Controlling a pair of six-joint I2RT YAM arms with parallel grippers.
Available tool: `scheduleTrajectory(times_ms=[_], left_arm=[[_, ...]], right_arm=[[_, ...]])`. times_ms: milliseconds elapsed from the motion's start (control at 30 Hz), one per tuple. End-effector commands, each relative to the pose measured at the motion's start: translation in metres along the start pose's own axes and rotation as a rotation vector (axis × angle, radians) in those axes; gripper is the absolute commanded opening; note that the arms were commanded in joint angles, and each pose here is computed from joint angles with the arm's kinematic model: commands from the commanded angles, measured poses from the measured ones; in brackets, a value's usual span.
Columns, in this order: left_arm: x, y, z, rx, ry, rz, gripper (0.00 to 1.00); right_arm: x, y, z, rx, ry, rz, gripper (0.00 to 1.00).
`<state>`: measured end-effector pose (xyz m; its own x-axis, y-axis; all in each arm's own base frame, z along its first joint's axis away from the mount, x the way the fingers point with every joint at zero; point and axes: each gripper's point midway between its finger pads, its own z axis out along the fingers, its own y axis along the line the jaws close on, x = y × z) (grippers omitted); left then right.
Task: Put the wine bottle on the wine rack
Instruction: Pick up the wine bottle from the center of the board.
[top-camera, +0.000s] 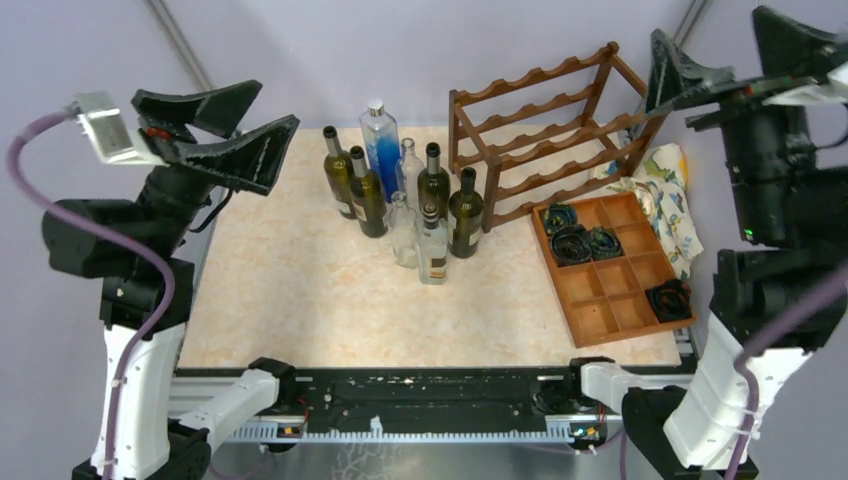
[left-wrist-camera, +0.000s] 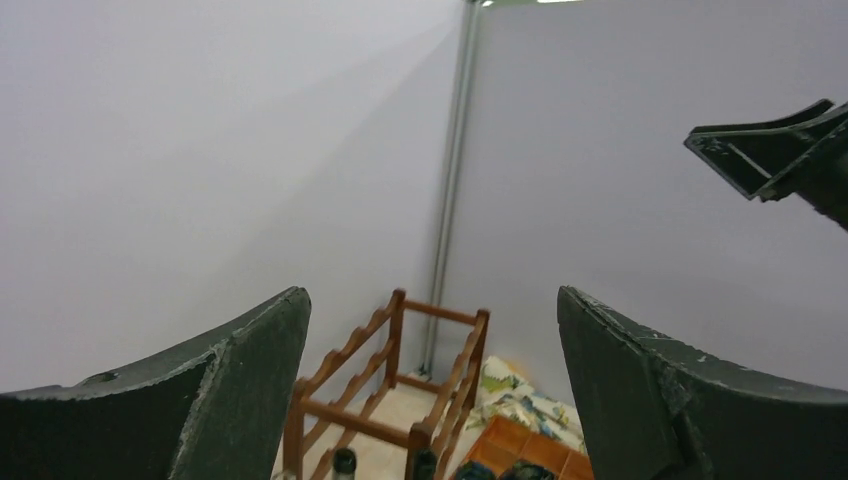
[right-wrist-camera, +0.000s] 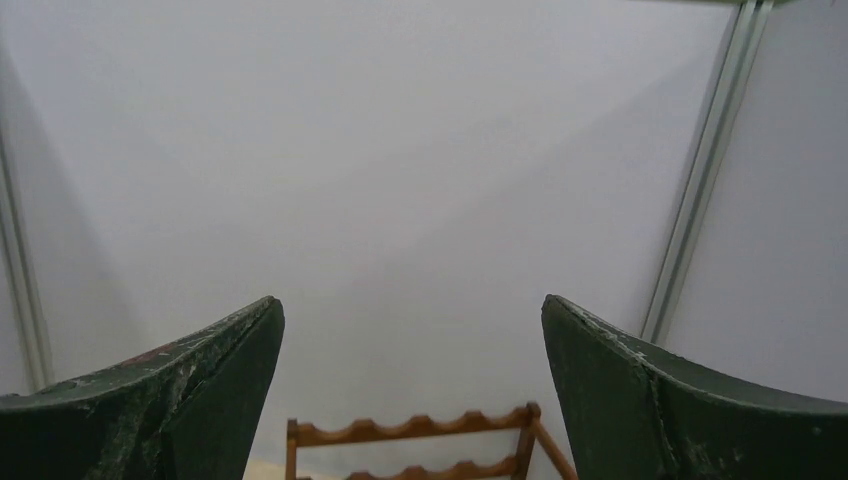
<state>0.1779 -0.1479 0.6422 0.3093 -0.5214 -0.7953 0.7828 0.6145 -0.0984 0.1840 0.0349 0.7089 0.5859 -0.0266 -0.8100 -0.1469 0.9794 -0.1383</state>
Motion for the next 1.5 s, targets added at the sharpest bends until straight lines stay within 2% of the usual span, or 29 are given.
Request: scheduleTrajectory(times_ms=[0, 133, 300, 467, 567, 733, 900, 1200, 1300, 1367, 1467], left_arm=[[0.033, 0.038, -0.011, -0.153, 0.081, -0.029, 0.99], [0.059, 0.066, -0.028, -0.270, 0.140, -0.057, 0.99], [0.087, 0.088, -0.050, -0.371, 0.201, -0.122, 0.99], [0.100, 0.087, -0.062, -0.371, 0.193, -0.206, 0.98], [0.110, 0.081, -0.067, -0.348, 0.207, -0.274, 0.98], [0.133, 0.065, -0.068, -0.265, 0.319, -0.417, 0.99], [0.142, 0.058, -0.065, -0.220, 0.408, -0.475, 0.99], [0.167, 0.055, -0.067, -0.182, 0.511, -0.521, 0.99], [0.196, 0.041, -0.042, -0.158, 0.571, -0.484, 0.99], [0.220, -0.002, -0.013, -0.066, 0.659, -0.422, 0.98], [0.220, -0.042, 0.027, 0.052, 0.700, -0.368, 0.99]], right_arm=[[0.072, -0.014, 0.013, 0.069, 0.191, 0.037, 0.98], [0.127, -0.015, 0.013, 0.065, 0.322, 0.049, 0.98], [0.180, 0.008, 0.000, -0.105, 0.401, 0.009, 0.98], [0.245, 0.029, -0.028, -0.248, 0.573, 0.037, 0.98], [0.270, 0.041, -0.047, -0.336, 0.652, 0.052, 0.98], [0.291, 0.055, -0.070, -0.426, 0.717, 0.069, 0.98], [0.306, 0.063, -0.089, -0.478, 0.786, 0.094, 0.98], [0.311, 0.071, -0.095, -0.497, 0.792, 0.157, 0.98], [0.309, 0.073, -0.091, -0.516, 0.773, 0.160, 0.98], [0.306, 0.071, -0.089, -0.512, 0.768, 0.138, 0.98], [0.303, 0.067, -0.089, -0.505, 0.767, 0.104, 0.98]])
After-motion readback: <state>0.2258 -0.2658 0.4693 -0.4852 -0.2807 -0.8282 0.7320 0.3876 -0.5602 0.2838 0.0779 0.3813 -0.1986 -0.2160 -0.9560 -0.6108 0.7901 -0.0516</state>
